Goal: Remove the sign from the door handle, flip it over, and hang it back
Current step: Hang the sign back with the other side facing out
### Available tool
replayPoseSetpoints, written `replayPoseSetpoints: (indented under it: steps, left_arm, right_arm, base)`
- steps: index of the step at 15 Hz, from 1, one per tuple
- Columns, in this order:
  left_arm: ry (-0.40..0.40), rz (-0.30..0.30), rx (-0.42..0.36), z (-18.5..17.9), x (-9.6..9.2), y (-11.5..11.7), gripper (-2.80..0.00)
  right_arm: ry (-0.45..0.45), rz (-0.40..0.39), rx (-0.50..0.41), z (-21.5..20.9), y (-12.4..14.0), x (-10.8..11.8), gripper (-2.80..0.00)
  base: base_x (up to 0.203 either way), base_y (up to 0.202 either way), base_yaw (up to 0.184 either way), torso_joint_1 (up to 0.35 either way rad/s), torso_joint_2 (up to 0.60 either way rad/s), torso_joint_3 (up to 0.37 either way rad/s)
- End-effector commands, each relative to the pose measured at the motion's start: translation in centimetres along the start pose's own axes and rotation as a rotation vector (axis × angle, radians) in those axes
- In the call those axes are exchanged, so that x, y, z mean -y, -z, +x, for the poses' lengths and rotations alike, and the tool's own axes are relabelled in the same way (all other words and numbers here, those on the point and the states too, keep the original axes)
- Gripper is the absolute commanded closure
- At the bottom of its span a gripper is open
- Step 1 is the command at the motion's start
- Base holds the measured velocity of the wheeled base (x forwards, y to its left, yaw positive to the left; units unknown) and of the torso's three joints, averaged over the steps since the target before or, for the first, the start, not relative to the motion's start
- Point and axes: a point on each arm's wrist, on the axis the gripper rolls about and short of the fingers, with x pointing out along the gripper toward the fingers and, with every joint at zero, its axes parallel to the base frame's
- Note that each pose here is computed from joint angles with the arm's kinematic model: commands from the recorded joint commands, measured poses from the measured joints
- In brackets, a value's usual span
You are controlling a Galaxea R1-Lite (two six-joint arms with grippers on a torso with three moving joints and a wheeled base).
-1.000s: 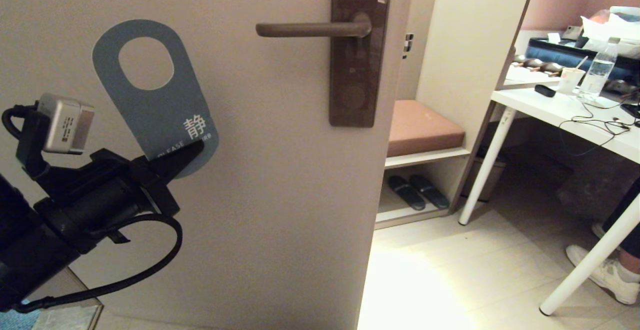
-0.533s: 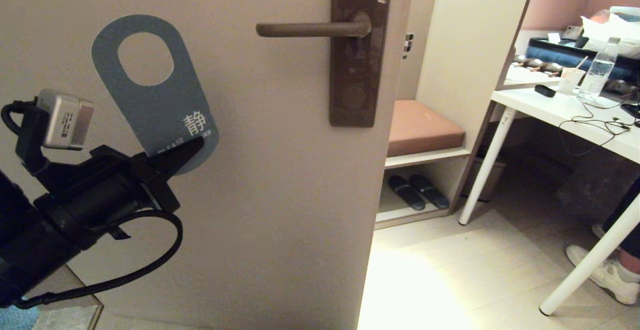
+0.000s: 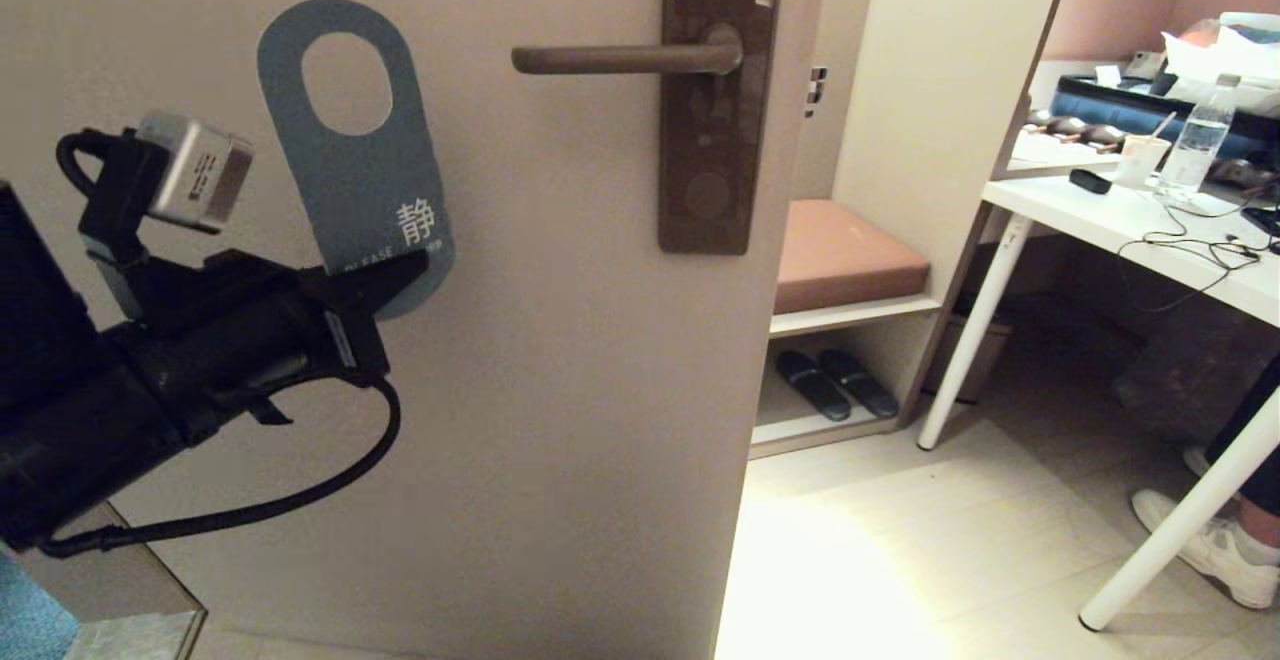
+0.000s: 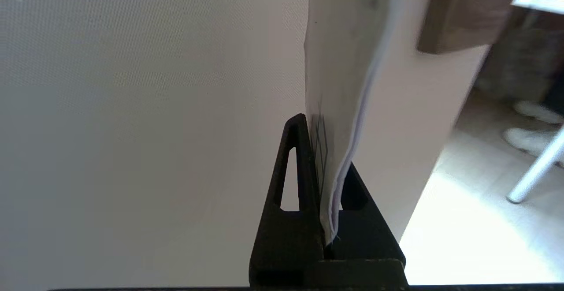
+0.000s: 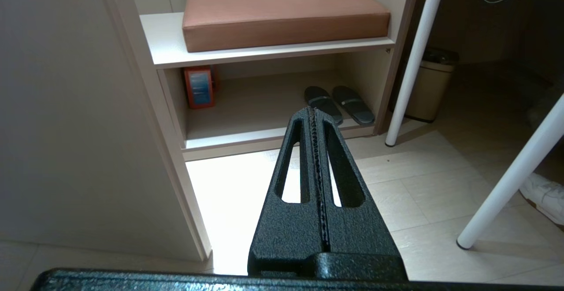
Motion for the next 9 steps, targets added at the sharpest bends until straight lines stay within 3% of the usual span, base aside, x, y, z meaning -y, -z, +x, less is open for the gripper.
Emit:
replayPoseSetpoints:
  steps: [1, 7, 9]
  left_arm:
    - [-0.043, -0.001, -0.012, 0.2, 0.8, -1.3, 0.0]
    - [-0.153, 0.005, -0.012, 0.2, 1.6, -1.8, 0.0]
    - [-0.148, 0.004, -0.012, 0.2, 1.9, -2.6, 0.0]
  right_arm:
    - [0.0, 0.0, 0.0, 0.0, 0.0, 0.0, 0.0]
    - [0.0, 0.0, 0.0, 0.0, 0.0, 0.0, 0.0]
    - [0.0, 0.0, 0.0, 0.0, 0.0, 0.0, 0.0]
  base:
    - [0.0, 0.0, 0.0, 0.0, 0.0, 0.0]
    - [0.0, 0.0, 0.0, 0.0, 0.0, 0.0]
    - [0.0, 0.0, 0.0, 0.0, 0.0, 0.0]
